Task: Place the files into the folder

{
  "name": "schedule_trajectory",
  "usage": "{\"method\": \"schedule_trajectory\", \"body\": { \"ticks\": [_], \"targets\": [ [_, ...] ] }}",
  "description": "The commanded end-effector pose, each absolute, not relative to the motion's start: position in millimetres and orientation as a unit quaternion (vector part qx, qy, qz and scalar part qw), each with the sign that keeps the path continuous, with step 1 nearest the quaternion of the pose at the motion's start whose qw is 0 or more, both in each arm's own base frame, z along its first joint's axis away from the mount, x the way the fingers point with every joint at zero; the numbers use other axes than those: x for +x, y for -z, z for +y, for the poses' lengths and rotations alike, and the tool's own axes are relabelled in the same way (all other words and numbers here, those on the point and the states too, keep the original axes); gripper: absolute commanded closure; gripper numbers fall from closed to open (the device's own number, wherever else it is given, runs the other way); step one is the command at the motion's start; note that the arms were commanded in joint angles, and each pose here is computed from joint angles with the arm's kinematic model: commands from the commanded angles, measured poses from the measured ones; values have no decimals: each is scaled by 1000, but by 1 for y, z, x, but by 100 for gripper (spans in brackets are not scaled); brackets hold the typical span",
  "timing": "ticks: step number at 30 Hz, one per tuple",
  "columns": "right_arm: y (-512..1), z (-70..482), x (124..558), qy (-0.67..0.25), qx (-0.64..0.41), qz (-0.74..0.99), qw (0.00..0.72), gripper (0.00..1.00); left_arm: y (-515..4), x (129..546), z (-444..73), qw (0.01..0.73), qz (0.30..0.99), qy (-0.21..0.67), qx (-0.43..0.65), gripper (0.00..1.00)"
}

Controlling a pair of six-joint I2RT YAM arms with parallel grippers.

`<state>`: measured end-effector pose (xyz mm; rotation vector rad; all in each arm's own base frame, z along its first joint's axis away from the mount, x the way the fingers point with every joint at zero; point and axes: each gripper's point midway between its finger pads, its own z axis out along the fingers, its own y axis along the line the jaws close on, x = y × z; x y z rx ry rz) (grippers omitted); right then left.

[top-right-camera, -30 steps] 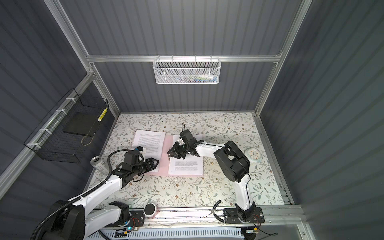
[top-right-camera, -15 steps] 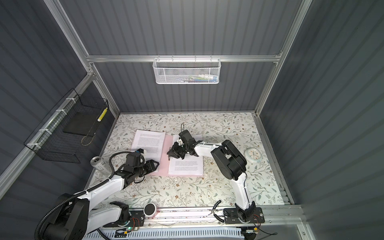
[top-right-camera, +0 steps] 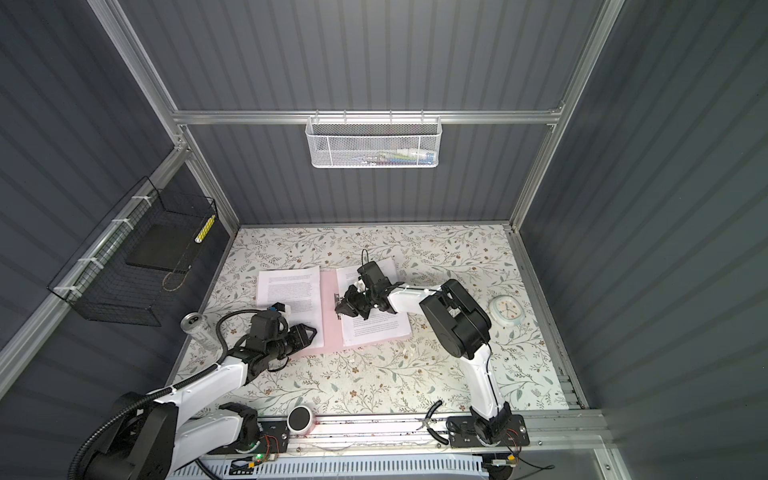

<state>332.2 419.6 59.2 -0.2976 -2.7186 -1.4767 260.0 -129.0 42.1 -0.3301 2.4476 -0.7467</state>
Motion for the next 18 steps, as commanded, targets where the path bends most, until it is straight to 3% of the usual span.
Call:
{"method": "schedule_trajectory", "body": {
  "ticks": [1,18],
  "targets": [
    [-52,421,329,478,-92,-873,21,94,-40,258,-129,278,910,281,-128,50],
    [-42,409,324,467,-103,-878,21,100,-14,267,-128,243,929,247,-129,53]
  ]
}}
